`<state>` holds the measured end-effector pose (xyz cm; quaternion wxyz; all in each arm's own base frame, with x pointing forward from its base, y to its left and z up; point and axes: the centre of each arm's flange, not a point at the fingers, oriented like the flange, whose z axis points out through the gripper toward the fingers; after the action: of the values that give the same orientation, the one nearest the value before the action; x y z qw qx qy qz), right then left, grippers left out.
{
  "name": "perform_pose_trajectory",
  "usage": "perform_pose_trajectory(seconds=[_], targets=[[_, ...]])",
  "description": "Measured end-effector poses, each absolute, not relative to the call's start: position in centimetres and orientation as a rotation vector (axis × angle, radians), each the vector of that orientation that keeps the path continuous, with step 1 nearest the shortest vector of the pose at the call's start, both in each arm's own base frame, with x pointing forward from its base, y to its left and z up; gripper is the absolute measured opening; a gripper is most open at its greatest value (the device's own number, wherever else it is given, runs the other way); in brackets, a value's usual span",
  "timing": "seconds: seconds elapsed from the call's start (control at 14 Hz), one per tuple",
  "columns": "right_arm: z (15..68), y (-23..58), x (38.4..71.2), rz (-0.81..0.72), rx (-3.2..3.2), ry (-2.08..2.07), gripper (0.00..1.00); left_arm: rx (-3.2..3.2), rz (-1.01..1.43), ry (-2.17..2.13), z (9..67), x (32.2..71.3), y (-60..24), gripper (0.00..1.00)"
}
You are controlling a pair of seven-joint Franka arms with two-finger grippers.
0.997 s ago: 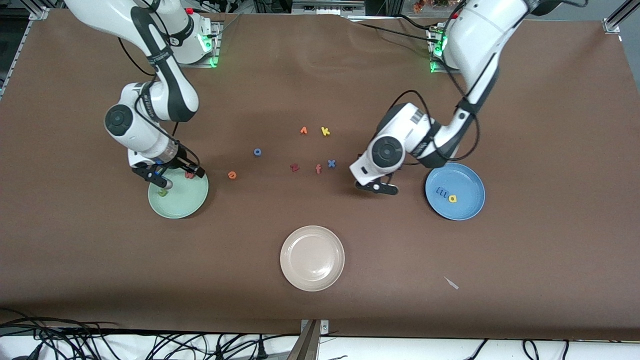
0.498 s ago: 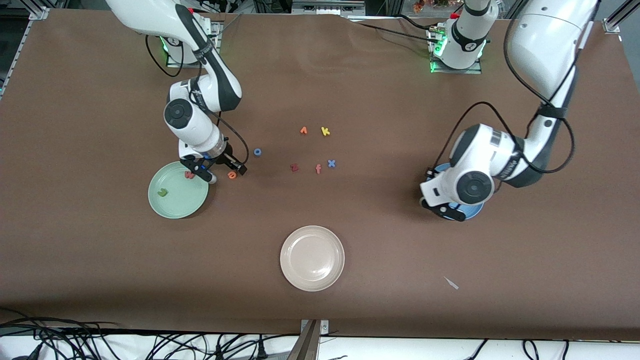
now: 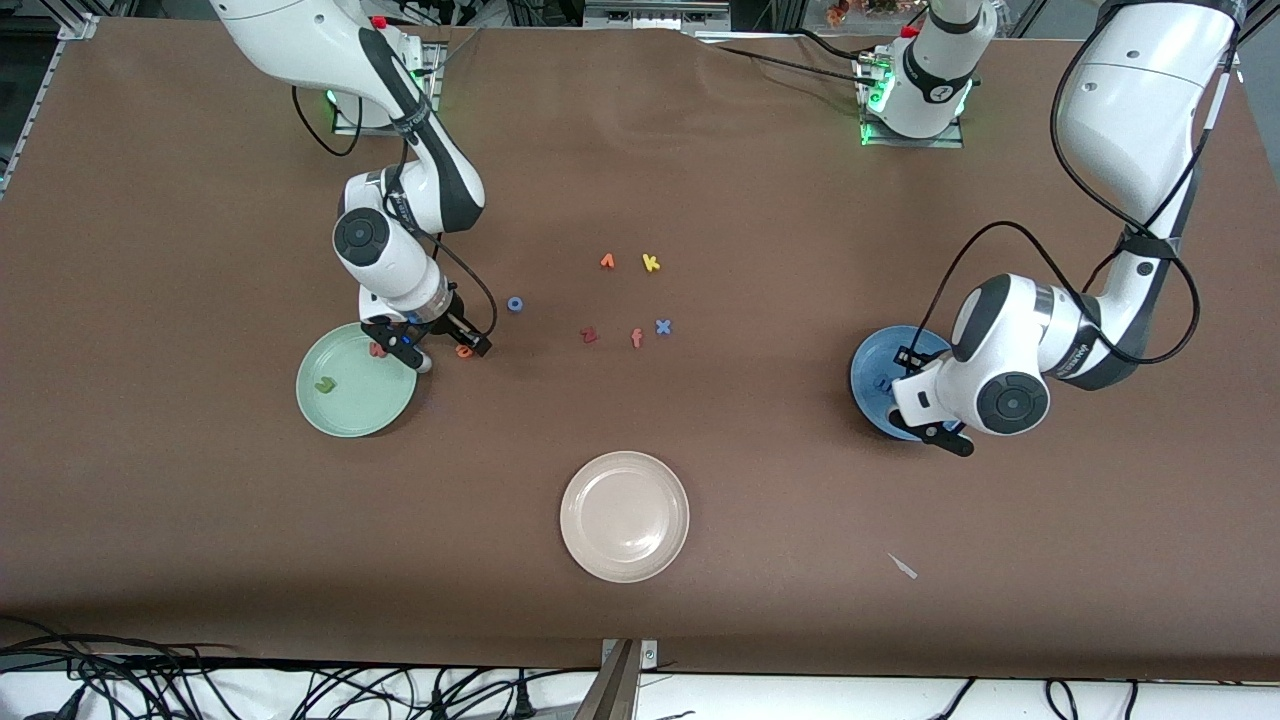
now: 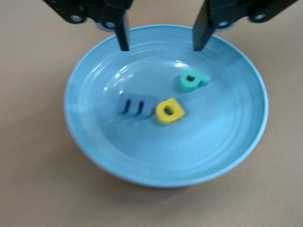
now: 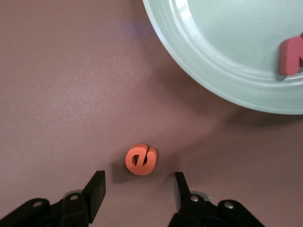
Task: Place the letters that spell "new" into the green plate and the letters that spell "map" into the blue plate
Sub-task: 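Place the teal letter on the blue plate while the right gripper grasps orange, then drop the orange letter on the green plate while the left gripper withdraws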
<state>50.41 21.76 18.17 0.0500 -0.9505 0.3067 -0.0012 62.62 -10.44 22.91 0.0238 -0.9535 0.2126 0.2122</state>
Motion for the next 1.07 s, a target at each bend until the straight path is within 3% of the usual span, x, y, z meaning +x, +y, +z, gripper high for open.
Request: perform_pose_trajectory(seconds=[0.21, 0.28, 0.64, 0.71, 0.78, 0.93, 1.0, 1.07], targets=[[17.9, 21.4, 50.5, -0.005, -2.895, 0.944, 0.66, -2.967, 0.564, 0.718, 26.3, 63.4, -13.3, 0.96], [17.8, 21.1, 50.6, -0.009, -2.895, 0.952, 0.66, -2.97, 0.532, 0.729, 27.7, 63.7, -13.9, 1.0], [17.4, 20.5, 50.8, -0.023, -2.893, 0.967, 0.63, -2.984, 0.381, 0.734, 38.1, 65.7, -15.4, 1.0], [17.4, 20.5, 50.9, -0.023, -2.893, 0.968, 0.59, -2.986, 0.358, 0.717, 40.8, 66.0, -15.1, 1.0], [17.4, 20.4, 50.9, -0.023, -2.893, 0.972, 0.47, -3.001, 0.329, 0.693, 43.3, 66.3, -14.5, 1.0], [17.4, 20.4, 50.9, -0.025, -2.892, 0.972, 0.44, -3.066, 0.256, 0.621, 47.7, 66.9, -12.8, 1.0], [17.5, 20.4, 51.0, -0.031, -2.888, 0.972, 0.32, -3.097, 0.215, 0.563, 49.6, 67.0, -11.3, 1.0], [17.6, 20.4, 51.0, -0.033, -2.886, 0.973, 0.31, -3.126, 0.177, 0.497, 51.4, 66.9, -9.8, 1.0]])
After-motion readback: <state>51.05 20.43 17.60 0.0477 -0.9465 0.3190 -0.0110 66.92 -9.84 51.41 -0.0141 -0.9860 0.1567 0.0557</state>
